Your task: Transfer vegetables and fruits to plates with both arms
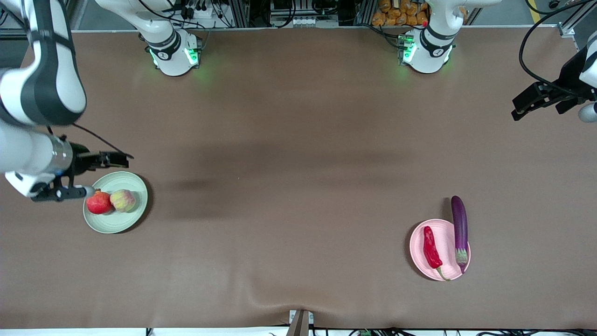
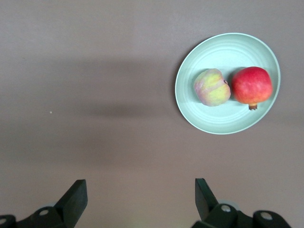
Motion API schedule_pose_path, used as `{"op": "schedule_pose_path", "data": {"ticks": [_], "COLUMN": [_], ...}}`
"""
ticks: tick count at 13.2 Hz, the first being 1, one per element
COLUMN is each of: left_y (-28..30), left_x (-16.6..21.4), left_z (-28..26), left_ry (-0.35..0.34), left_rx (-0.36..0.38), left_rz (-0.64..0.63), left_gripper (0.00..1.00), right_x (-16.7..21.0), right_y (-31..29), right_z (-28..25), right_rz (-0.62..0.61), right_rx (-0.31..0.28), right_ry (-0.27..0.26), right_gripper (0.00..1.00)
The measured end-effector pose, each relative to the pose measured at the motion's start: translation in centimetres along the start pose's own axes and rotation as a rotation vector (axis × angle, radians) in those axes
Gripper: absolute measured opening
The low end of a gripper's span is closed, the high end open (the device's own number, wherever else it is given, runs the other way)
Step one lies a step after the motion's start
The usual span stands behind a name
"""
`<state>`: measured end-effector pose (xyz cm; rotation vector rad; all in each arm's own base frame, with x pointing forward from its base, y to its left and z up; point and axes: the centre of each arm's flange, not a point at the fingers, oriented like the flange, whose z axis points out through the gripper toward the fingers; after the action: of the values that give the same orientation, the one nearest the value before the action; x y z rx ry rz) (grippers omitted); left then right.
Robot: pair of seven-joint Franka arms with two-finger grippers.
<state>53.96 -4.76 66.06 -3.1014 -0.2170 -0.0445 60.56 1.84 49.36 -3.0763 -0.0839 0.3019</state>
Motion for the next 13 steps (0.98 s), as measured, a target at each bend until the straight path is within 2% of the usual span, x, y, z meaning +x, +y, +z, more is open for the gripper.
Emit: {"op": "schedule_pose_path", "data": {"ticks": [3, 7, 9, 13], "left_y": [0.0, -0.1, -0.2, -0.5], "left_x": [0.0, 0.0, 0.0, -0.3], "left_z": [0.0, -0.2, -0.3, -0.7], "left_ry": [-0.001, 0.004, 0.006, -0.010], "left_rx": [0.000, -0.001, -0.002, 0.002], "left_rz": [0.000, -0.002, -0.004, -0.007], "left_gripper": [1.00, 1.00, 1.00, 1.00], "right_x": [-3.7, -7.4, -8.8, -9.9], "right_y": [1.1, 2.7, 2.4, 2.2], "right_z": [-4.7, -10.2, -12.4, -13.7], "right_rz": [0.029, 0.096, 0.123, 0.133], "right_rx": [-0.003, 0.001, 0.002, 0.002], "right_ry": [0.057, 0.058, 0.083, 0.103], "right_gripper": [1.00, 1.00, 1.00, 1.00]}}
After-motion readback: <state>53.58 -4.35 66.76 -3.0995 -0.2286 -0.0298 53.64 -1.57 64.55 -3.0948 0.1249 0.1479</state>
